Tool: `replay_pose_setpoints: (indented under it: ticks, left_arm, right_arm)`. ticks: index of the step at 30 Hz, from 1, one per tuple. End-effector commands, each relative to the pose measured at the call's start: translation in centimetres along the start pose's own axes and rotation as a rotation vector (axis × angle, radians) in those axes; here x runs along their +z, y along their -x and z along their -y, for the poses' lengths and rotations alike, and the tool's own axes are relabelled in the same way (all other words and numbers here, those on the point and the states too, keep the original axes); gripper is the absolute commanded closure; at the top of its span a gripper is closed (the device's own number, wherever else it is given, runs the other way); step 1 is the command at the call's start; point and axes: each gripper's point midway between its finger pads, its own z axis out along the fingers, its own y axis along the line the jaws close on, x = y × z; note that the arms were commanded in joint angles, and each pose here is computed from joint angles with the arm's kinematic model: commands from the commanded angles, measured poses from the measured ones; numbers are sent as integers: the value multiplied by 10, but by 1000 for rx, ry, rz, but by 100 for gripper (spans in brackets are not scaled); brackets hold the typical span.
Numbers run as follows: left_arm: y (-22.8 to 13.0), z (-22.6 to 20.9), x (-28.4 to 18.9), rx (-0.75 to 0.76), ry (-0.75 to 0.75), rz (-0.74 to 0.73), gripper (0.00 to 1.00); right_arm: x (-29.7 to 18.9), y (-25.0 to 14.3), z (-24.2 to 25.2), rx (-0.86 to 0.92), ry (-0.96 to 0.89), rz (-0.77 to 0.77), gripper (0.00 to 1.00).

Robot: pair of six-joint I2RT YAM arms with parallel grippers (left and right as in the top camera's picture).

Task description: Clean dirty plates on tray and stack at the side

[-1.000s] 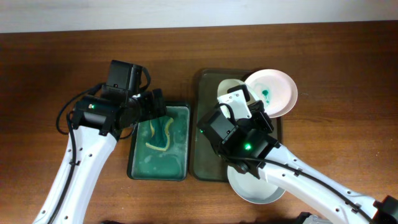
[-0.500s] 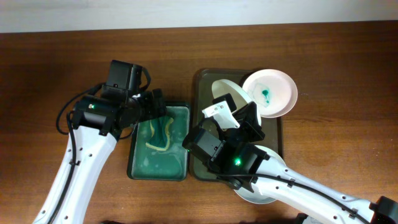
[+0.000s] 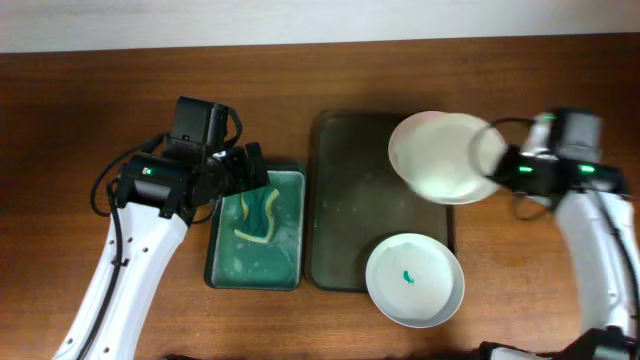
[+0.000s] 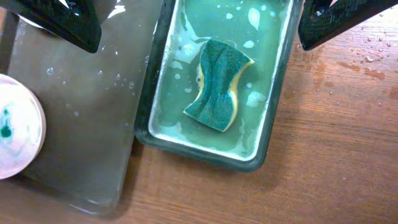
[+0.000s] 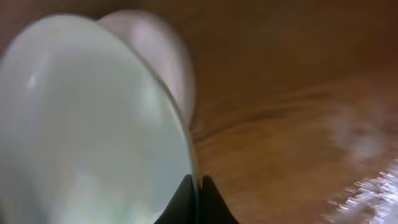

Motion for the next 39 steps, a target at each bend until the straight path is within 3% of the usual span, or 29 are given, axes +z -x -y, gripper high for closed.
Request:
replay_pose_setpoints:
  ticks: [1,4,10,11,12,13,14,15,18,19,20,22,26,27,28,30,34,36,39]
  left_arm:
    - [2,-1,-2,3,-5,7,0]
    - [2,-1,-2,3,-5,7,1]
    - [2,-1,-2,3,-5,7,1]
    - [2,-1,-2,3,-5,7,0]
    - [2,-1,-2,3,-5,7,1]
    - [2,-1,-2,3,-5,7,1]
    - [2,-1,-2,3,-5,7,1]
    - [2,-1,-2,3,-5,7,1]
    - [2,-1,-2,3,-5,7,0]
    - [2,-1,-2,3,-5,7,0]
    - [2,-1,-2,3,-5,7,1]
    - [2,-1,-2,3,-5,7,1]
    - [2,-1,-2,3,-5,7,1]
    - [2,-1,-2,3,-5,7,1]
    - [2,-1,-2,3,-5,7,1]
    - [2,-1,-2,3,-5,7,1]
    - [2,-1,-2,3,-5,7,1]
    - [2,-1,-2,3,-5,7,1]
    - [2,-1,-2,3,-5,7,1]
  right_arm:
    - [-18,20,87,291,-73,48,96]
    - [-23,0,177,530,-270,18,96]
    - [29,-64,202,608,-337,-266,96]
    - [32,-72,197,600,-335,-313,88]
    - [34,-73,190,593,-318,-324,48]
    - [32,-66,182,573,-302,-306,36]
    - [26,-53,173,539,-292,-269,34]
    - [18,-34,154,460,-231,-229,35]
    - [-1,13,43,79,60,-101,52]
    - [10,20,-9,-188,120,-52,52]
    - [23,21,-26,-288,84,-32,57]
    - [67,29,-39,-399,4,-15,57]
    - [136,48,-23,-398,-22,-105,58]
    - [147,50,-21,-391,-20,-116,64]
    - [152,46,-19,-388,-20,-130,83]
    - [152,36,-18,-372,-12,-172,96]
    - [94,-22,-63,-275,168,-392,96]
    - [80,-72,-86,-284,146,-550,96]
    - [101,-106,-98,-222,-15,-533,96]
